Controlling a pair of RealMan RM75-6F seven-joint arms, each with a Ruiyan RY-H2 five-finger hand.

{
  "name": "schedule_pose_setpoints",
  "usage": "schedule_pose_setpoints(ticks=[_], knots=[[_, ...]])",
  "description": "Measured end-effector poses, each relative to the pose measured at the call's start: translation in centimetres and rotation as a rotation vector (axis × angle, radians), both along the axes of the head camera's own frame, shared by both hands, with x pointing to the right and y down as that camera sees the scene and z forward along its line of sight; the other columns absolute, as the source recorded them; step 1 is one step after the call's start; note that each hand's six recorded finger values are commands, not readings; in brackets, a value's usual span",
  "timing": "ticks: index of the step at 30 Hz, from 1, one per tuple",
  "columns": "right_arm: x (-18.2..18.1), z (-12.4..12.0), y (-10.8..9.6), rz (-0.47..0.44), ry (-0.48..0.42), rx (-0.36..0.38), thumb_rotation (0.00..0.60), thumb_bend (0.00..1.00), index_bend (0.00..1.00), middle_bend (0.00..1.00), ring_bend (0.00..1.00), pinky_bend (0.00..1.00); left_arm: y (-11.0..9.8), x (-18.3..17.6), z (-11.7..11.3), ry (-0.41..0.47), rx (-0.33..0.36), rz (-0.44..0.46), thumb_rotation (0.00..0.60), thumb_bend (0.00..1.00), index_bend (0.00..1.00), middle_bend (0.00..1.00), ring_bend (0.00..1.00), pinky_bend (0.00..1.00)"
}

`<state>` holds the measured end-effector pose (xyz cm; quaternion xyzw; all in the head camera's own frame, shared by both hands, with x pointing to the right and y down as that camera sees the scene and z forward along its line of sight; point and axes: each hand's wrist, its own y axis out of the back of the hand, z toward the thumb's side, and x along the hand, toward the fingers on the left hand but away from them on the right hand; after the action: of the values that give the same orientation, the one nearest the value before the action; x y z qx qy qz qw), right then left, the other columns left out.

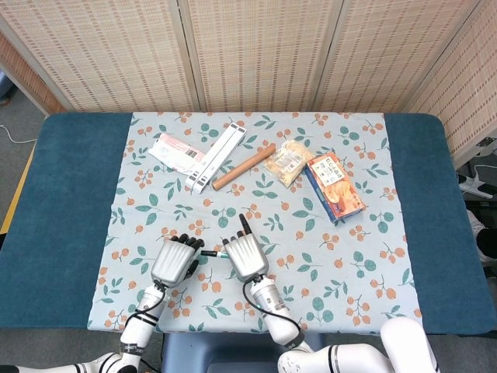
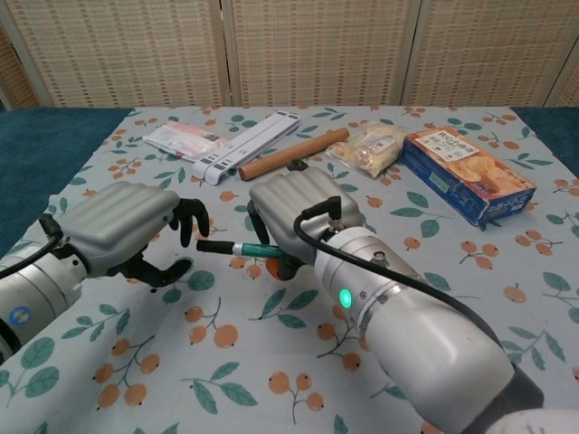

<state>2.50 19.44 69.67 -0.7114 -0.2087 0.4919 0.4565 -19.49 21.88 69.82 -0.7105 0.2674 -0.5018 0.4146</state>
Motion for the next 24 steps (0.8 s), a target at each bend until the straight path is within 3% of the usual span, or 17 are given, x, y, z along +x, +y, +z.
schedule_pose_setpoints(ticks=[24], knots=[[-0.6, 0.3, 0.4, 0.002, -0.01, -0.005, 0.6, 0.32, 0.88, 0.84, 0.44, 0.0, -0.2, 1.4, 0.4, 0.042, 0.0, -0.005, 0.6, 0.37, 0.46, 0.5, 0.35, 0.5]])
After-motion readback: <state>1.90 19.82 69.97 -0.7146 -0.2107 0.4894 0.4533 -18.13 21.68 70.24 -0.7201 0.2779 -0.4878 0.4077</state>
